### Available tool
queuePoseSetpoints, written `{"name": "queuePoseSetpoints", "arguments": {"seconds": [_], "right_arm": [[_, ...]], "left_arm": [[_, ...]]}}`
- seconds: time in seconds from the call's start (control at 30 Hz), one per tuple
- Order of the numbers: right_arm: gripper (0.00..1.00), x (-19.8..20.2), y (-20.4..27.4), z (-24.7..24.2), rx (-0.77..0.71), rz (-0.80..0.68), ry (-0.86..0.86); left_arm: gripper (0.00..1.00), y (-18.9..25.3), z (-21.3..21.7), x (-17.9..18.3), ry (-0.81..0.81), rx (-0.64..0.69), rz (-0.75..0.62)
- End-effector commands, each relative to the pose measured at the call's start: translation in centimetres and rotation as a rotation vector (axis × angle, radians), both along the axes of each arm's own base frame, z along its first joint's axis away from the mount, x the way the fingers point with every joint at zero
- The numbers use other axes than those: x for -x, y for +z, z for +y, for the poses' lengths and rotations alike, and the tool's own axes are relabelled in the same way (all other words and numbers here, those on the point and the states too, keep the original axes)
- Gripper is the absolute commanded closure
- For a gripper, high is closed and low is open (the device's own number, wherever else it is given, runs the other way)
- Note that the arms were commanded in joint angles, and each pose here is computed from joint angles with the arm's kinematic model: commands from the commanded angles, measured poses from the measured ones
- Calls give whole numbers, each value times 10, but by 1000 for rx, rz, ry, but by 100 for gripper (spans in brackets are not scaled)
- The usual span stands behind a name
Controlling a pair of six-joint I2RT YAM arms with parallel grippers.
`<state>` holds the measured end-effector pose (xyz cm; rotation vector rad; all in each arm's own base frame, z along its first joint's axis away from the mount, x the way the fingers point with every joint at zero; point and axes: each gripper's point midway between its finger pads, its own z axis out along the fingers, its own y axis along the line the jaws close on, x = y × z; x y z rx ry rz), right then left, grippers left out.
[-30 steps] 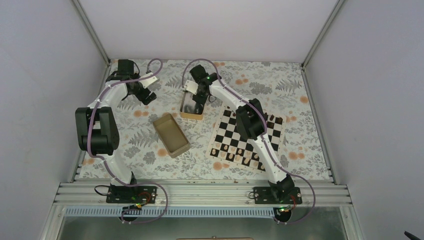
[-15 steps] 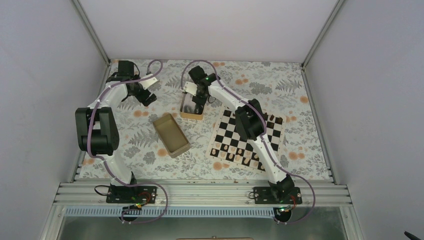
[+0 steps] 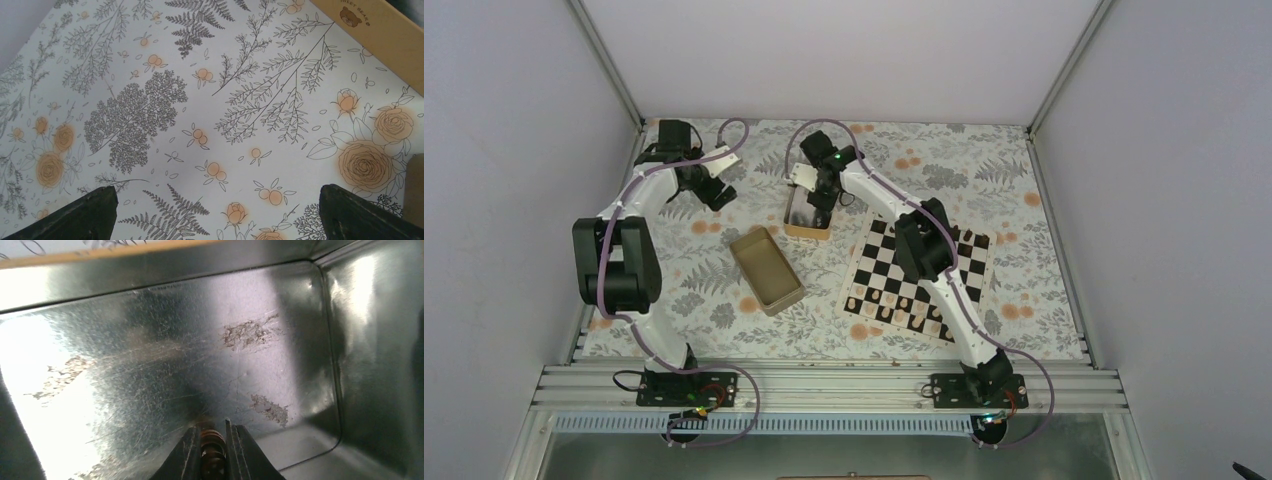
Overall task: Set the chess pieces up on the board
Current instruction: Pick up the chess piece from the storage box, then place the chess piece on the chessboard.
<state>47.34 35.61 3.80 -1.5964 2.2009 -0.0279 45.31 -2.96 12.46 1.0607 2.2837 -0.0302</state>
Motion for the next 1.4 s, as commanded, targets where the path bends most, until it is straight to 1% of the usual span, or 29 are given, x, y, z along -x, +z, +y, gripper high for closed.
{"name": "queuePoseSetpoints", "arguments": {"seconds": [0.0, 0.23, 0.37, 0.5, 0.53, 0.67, 0.8, 0.83, 1.03, 1.23, 1.37], "right_arm": [[93, 6, 67, 14, -115, -48, -1], [94, 14, 107, 11, -175, -63, -9], [94, 21, 133, -3, -206, -54, -38], [94, 31, 160, -41, -253, -35, -100], [94, 36, 157, -55, -245, -22, -122], [93, 59, 173, -113, -259, -26, -208], [93, 86, 161, -175, -241, -3, -312], [92, 94, 165, -191, -247, -19, -337], [92, 131, 139, -278, -224, -12, -496], [91, 152, 100, -340, -217, 9, -603], [91, 162, 74, -359, -236, 59, -623]], "left_arm": [[0, 26, 1, -2, 4, 20, -68], [0, 37, 2, 2, 16, 21, -85], [0, 45, 4, 4, 27, 12, -99], [0, 53, 7, 3, 56, 9, -128], [0, 56, 8, 1, 64, 13, -142], [0, 70, 5, -6, 100, 60, -182], [0, 85, -1, -12, 117, 114, -207], [0, 88, -2, -13, 121, 123, -211], [0, 99, -9, -16, 150, 158, -246], [0, 108, -8, -18, 175, 174, -283], [0, 112, -7, -20, 188, 184, -297]]}}
